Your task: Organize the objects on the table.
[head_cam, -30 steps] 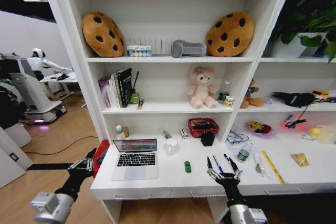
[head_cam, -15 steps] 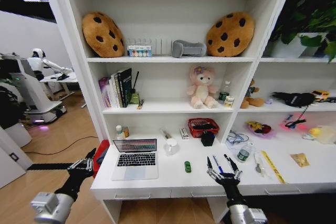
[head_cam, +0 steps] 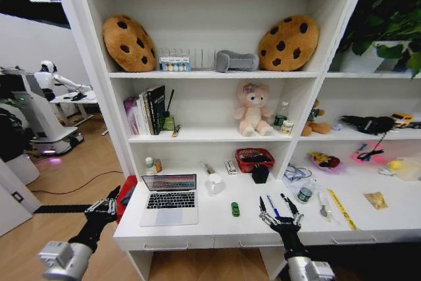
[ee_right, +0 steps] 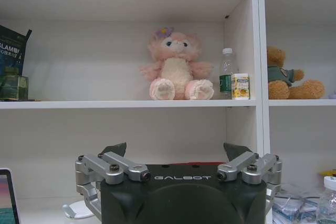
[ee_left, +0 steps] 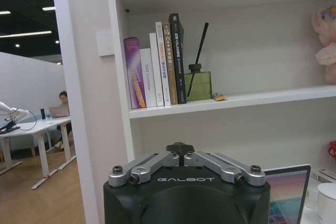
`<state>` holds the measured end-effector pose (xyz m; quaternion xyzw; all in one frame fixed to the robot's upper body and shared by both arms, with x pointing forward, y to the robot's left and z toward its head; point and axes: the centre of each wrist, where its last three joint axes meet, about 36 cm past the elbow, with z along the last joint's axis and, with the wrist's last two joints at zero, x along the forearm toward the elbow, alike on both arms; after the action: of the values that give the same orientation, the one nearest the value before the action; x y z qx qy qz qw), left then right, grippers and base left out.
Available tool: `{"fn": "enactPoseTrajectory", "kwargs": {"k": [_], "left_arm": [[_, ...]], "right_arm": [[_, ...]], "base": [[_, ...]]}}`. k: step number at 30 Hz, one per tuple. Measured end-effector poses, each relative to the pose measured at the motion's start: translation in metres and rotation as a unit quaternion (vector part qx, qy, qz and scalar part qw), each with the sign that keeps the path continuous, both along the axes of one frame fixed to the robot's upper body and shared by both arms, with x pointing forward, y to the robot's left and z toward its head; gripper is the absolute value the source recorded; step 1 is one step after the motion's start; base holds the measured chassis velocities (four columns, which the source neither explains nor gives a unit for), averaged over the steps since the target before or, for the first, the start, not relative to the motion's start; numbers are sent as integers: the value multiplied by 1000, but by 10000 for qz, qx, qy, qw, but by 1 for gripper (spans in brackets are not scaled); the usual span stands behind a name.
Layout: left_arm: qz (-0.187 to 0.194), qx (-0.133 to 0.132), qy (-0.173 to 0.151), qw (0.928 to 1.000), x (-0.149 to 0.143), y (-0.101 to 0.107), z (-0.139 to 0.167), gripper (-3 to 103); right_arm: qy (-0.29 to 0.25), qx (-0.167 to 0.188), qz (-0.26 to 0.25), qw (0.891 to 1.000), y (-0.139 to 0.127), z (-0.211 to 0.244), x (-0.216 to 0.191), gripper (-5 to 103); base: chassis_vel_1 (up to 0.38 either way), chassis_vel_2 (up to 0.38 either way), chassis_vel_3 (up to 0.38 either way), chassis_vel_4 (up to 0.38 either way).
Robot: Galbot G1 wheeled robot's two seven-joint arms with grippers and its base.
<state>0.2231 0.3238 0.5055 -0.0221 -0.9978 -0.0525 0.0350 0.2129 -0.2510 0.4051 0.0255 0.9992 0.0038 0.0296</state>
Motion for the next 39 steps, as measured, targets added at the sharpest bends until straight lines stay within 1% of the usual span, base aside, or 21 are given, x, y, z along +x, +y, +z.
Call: {"fn": "enactPoseTrajectory", "kwargs": {"k": [13, 15, 16, 17, 18, 19, 21, 22, 23, 24, 25, 26, 28, 29, 31, 32, 33, 34, 36, 37, 39], "left_arm": [[1, 3, 0, 10000, 0, 0, 0, 0], [52, -43, 12, 10000, 0, 0, 0, 0], [343, -187, 51, 9992, 2, 3, 1, -3], [1089, -311, 13, 9936, 11, 16, 10, 1], [1251, -339, -30, 9916, 15, 18, 17, 7], [1251, -339, -30, 9916, 15, 18, 17, 7], [1370, -384, -152, 9897, 18, 16, 26, 17], [1388, -375, -185, 9894, 18, 15, 28, 23], [1388, -375, -185, 9894, 18, 15, 28, 23], [1383, -357, -195, 9896, 17, 15, 30, 28], [1383, -357, -195, 9896, 17, 15, 30, 28], [1366, -306, -183, 9900, 15, 15, 30, 34], [1173, -214, -234, 9926, 12, 15, 32, 44], [1173, -214, -234, 9926, 12, 15, 32, 44], [763, -117, -313, 9965, 10, 16, 32, 54], [763, -117, -313, 9965, 10, 16, 32, 54], [618, -64, -333, 9975, 9, 17, 31, 49], [618, -64, -333, 9975, 9, 17, 31, 49], [544, -34, -330, 9980, 11, 18, 30, 39], [544, -34, -330, 9980, 11, 18, 30, 39], [528, -36, -344, 9980, 12, 19, 31, 27]], "right_arm": [[-2, 0, 0, 10000, 0, 0, 0, 100], [-2, 4, -3, 10000, 0, 0, 0, 100], [16, 54, -57, 10000, -2, 0, 1, 100], [62, 118, -208, 9997, -7, -1, 3, 100], [67, 168, -249, 9995, -8, -2, 3, 100], [67, 168, -249, 9995, -8, -2, 3, 100], [24, 301, -371, 9989, -9, -1, 6, 100], [15, 382, -422, 9984, -10, 0, 8, 100], [15, 382, -422, 9984, -10, 0, 8, 100], [10, 406, -429, 9983, -11, 1, 8, 100], [10, 406, -429, 9983, -11, 1, 8, 100], [10, 405, -414, 9983, -12, 1, 9, 100], [13, 404, -369, 9985, -11, 1, 9, 100], [13, 404, -369, 9985, -11, 1, 9, 100], [29, 416, -319, 9986, -9, 0, 9, 100], [29, 416, -319, 9986, -9, 0, 9, 100], [33, 416, -303, 9987, -9, 0, 9, 100], [33, 416, -303, 9987, -9, 0, 9, 100], [40, 408, -290, 9987, -9, -1, 9, 100], [40, 408, -290, 9987, -9, -1, 9, 100], [43, 391, -300, 9988, -10, -2, 9, 100]], "base": [[0, 0, 0, 0], [0, 0, 0, 0], [0, 0, 0, 0], [0, 0, 0, 0], [0, 0, 0, 0], [0, 0, 0, 0], [0, 0, 0, 0], [0, 0, 0, 0], [0, 0, 0, 0], [0, 0, 0, 0], [0, 0, 0, 0], [0, 0, 0, 0], [0, 0, 0, 0], [0, 0, 0, 0], [0, 0, 0, 0], [0, 0, 0, 0], [0, 0, 0, 0], [0, 0, 0, 0], [0, 0, 0, 0], [0, 0, 0, 0], [0, 0, 0, 0]]}}
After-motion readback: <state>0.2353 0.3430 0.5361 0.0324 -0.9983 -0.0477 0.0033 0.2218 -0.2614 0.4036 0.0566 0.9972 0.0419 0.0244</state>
